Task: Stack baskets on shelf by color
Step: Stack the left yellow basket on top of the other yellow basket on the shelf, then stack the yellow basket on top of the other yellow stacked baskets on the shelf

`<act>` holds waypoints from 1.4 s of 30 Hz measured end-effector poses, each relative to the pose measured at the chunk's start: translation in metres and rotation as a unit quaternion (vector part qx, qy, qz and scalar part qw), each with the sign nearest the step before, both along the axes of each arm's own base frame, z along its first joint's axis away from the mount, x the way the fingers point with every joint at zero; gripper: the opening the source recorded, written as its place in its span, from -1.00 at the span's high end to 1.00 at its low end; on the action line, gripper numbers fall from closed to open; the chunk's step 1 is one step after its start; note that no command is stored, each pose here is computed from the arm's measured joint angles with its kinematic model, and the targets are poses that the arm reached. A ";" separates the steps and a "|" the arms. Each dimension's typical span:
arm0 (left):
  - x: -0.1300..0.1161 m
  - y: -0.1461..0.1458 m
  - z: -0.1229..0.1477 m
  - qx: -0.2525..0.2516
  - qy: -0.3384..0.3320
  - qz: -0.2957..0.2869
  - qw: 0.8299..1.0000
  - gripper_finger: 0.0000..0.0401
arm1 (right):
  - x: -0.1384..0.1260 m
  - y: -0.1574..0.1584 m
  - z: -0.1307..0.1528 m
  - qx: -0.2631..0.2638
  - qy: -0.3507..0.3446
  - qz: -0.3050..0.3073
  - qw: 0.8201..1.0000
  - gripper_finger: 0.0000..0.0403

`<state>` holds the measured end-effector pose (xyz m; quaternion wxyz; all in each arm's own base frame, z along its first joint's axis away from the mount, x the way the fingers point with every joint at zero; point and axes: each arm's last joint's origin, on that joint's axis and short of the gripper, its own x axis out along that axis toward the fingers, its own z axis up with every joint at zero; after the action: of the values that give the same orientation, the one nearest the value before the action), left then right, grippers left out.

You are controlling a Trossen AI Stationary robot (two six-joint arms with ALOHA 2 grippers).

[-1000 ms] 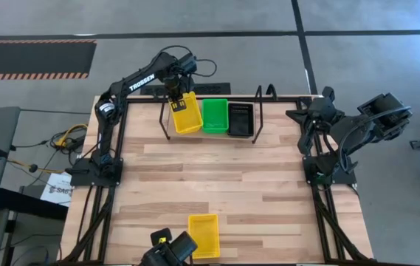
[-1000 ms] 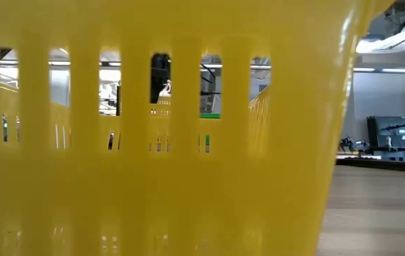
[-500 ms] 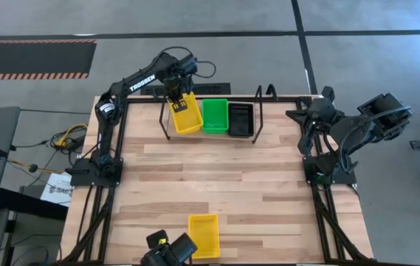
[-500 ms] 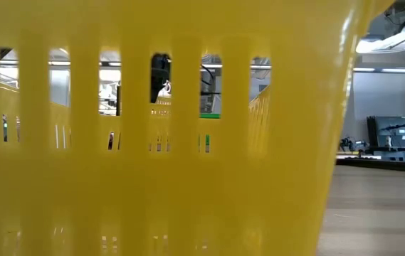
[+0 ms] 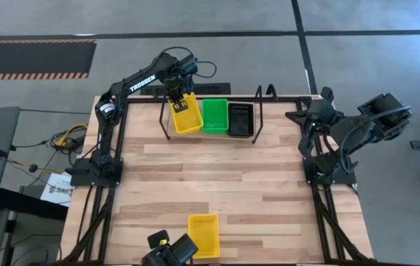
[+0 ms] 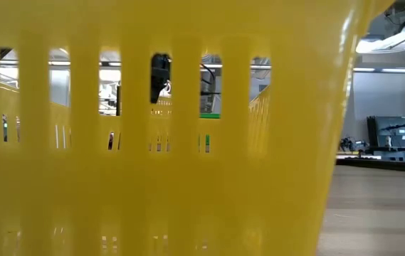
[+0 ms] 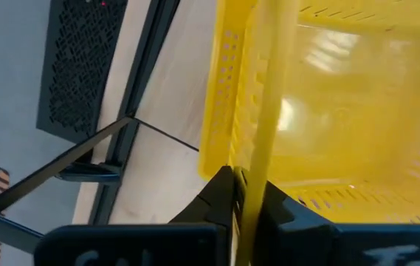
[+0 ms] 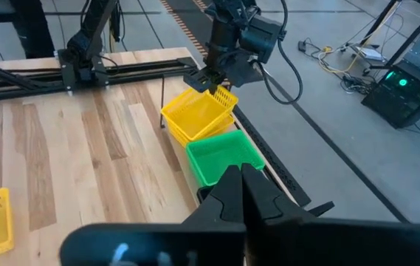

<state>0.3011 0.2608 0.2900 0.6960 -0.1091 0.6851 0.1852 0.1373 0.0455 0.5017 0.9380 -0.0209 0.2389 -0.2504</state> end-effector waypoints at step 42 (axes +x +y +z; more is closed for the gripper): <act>0.026 -0.122 0.120 0.092 -0.158 0.025 0.983 0.56 | -0.010 -0.004 -0.004 -0.033 0.049 0.023 0.998 0.99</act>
<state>0.3269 0.1389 0.4102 0.7978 -0.0894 0.5433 0.2456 0.1274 0.0411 0.4982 0.9295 -0.0695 0.2755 -0.2351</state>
